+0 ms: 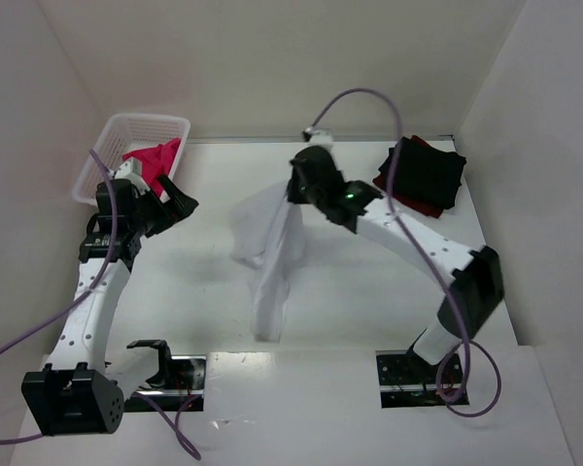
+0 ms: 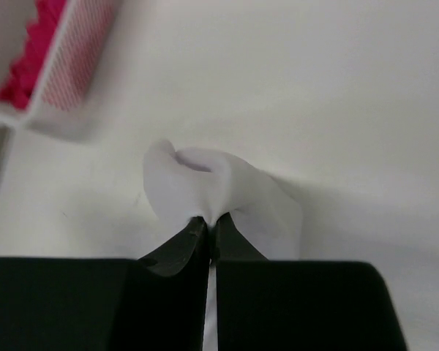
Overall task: Fold and stack the t-shirts
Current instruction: Flatten out the tshirt
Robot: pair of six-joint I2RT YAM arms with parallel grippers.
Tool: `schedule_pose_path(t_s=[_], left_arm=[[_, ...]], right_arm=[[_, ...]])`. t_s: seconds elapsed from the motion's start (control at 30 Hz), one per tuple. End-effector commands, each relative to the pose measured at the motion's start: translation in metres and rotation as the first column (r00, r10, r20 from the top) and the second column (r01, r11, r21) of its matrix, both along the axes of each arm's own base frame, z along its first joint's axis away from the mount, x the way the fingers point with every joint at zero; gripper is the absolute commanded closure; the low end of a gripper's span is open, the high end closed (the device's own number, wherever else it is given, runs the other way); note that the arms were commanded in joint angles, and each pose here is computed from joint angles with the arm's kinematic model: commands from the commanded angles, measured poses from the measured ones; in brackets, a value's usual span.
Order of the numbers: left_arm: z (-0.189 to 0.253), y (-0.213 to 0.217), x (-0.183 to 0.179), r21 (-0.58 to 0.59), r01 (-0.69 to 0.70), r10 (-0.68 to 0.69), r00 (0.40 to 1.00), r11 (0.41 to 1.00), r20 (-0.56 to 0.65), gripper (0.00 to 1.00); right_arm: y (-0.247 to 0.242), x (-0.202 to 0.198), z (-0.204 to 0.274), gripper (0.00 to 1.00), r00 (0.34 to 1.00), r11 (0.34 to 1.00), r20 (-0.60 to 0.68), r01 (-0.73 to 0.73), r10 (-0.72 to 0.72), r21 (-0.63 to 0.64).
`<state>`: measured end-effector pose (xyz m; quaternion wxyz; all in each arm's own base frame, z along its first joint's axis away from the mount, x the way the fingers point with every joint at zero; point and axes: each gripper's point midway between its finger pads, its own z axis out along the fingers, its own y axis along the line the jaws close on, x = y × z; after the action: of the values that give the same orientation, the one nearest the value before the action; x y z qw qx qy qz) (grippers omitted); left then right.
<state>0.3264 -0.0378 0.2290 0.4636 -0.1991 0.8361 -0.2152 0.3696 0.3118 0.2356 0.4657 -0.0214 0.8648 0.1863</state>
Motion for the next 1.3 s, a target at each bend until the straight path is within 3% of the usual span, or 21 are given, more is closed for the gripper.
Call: schedule_pose_path(t_s=[0.0,0.13,0.23,0.37,0.47,0.6,0.73,0.87,0.93,1.03,1.2,1.23,1.27], left_arm=[[0.008,-0.009,0.002,0.016,0.085,-0.086,0.995,0.996,0.049,0.00],[-0.005,-0.023,0.002,-0.015,0.182,-0.181,0.983,0.983,0.022,0.00],[-0.011,-0.029,0.004,-0.027,0.232,-0.232,0.973,0.972,0.003,0.00],[-0.012,-0.030,0.006,-0.014,0.254,-0.254,0.967,0.967,0.002,0.00],[-0.007,-0.029,0.006,0.003,0.262,-0.262,0.965,0.965,0.007,0.00],[-0.008,-0.029,0.005,0.000,0.262,-0.262,0.965,0.965,0.000,0.00],[-0.007,-0.029,0.007,0.004,0.262,-0.262,0.965,0.965,0.009,0.00],[-0.003,-0.029,0.008,0.008,0.262,-0.262,0.965,0.965,0.021,0.00],[-0.001,-0.029,0.009,0.010,0.262,-0.262,0.965,0.965,0.026,0.00],[0.003,-0.029,0.010,0.013,0.262,-0.263,0.964,0.965,0.035,0.00],[0.014,-0.029,0.010,0.021,0.262,-0.263,0.963,0.965,0.058,0.00],[0.014,-0.029,0.010,0.020,0.262,-0.263,0.963,0.965,0.054,0.00],[0.014,-0.029,0.008,0.022,0.263,-0.264,0.963,0.965,0.053,0.00]], right_arm=[[-0.090,0.012,0.061,0.95,0.981,0.982,0.104,0.149,-0.161,0.114],[-0.132,0.018,0.029,0.93,0.978,0.975,0.043,0.202,-0.206,0.090],[-0.136,0.013,0.006,0.91,0.978,0.977,0.011,0.207,-0.208,0.047],[-0.122,0.014,-0.022,0.91,0.988,0.988,-0.053,0.150,-0.148,0.043],[-0.095,0.023,-0.016,0.91,0.996,0.994,-0.071,0.060,-0.053,0.096],[-0.045,0.027,0.031,0.91,0.994,0.977,-0.001,-0.106,0.108,0.186],[-0.011,0.015,0.129,0.91,0.946,0.894,0.161,-0.320,0.282,0.314],[-0.029,-0.005,0.214,0.95,0.921,0.873,0.324,-0.331,0.216,0.359],[-0.046,-0.011,0.230,0.95,0.923,0.889,0.355,-0.281,0.147,0.362],[-0.078,-0.011,0.193,0.95,0.955,0.930,0.292,-0.146,0.044,0.338],[-0.114,-0.007,0.038,0.91,0.995,0.967,0.010,0.098,-0.104,0.235],[-0.118,-0.009,0.024,0.85,0.992,0.967,-0.017,0.125,-0.124,0.223],[-0.121,-0.012,0.009,0.64,0.989,0.968,-0.048,0.143,-0.136,0.204]])
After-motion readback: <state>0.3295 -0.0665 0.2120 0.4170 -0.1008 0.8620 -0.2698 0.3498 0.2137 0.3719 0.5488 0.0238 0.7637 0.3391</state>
